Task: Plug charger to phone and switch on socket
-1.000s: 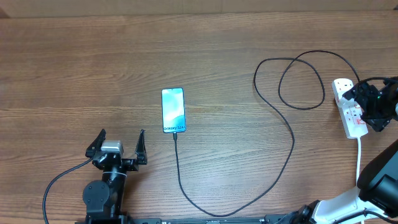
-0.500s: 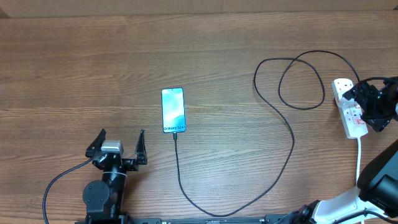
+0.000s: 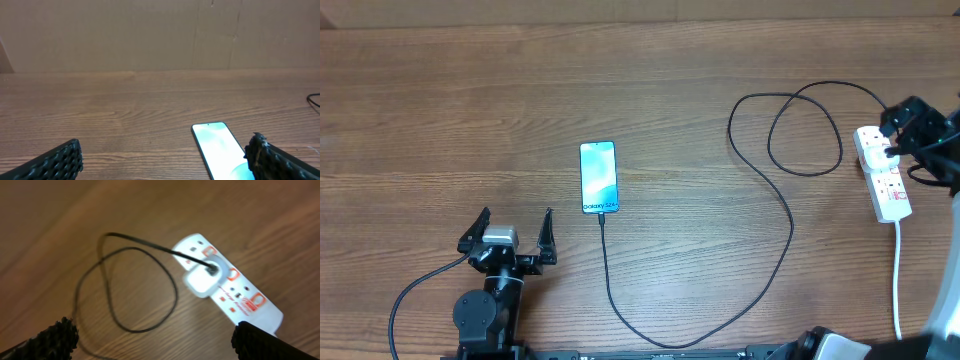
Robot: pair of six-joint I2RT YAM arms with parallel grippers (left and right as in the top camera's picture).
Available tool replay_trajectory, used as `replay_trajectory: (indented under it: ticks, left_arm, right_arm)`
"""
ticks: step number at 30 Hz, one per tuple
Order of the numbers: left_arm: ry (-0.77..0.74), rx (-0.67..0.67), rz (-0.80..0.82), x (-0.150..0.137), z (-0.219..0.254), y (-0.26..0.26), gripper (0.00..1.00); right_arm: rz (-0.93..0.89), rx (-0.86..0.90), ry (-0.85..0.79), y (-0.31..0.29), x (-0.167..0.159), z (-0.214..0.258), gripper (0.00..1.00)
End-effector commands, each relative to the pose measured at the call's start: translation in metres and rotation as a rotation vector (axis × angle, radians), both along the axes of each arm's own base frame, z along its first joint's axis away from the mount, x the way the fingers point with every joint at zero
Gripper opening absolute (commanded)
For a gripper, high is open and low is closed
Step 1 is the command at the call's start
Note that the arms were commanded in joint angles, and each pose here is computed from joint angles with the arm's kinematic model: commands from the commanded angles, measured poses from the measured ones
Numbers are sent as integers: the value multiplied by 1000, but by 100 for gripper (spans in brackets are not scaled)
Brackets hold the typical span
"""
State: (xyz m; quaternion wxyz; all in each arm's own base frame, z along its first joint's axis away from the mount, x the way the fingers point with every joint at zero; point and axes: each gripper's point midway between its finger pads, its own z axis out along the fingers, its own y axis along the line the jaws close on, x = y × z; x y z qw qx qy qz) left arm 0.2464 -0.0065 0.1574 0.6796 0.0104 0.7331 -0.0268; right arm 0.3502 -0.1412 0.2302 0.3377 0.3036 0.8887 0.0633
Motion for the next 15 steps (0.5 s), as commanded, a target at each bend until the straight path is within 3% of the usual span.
replay_trajectory:
  ticks: [1,10,15]
  left_arm:
    - [-6,20,12,0,0,3,100]
    - [-6,20,12,0,0,3,100]
    - [-6,20,12,0,0,3,100]
  right_arm:
    - [80,-40,-84,32,2,33,100]
    - [233,-148,-168,96,-3,69,100]
    - [241,-162,-115,102,-12,48,100]
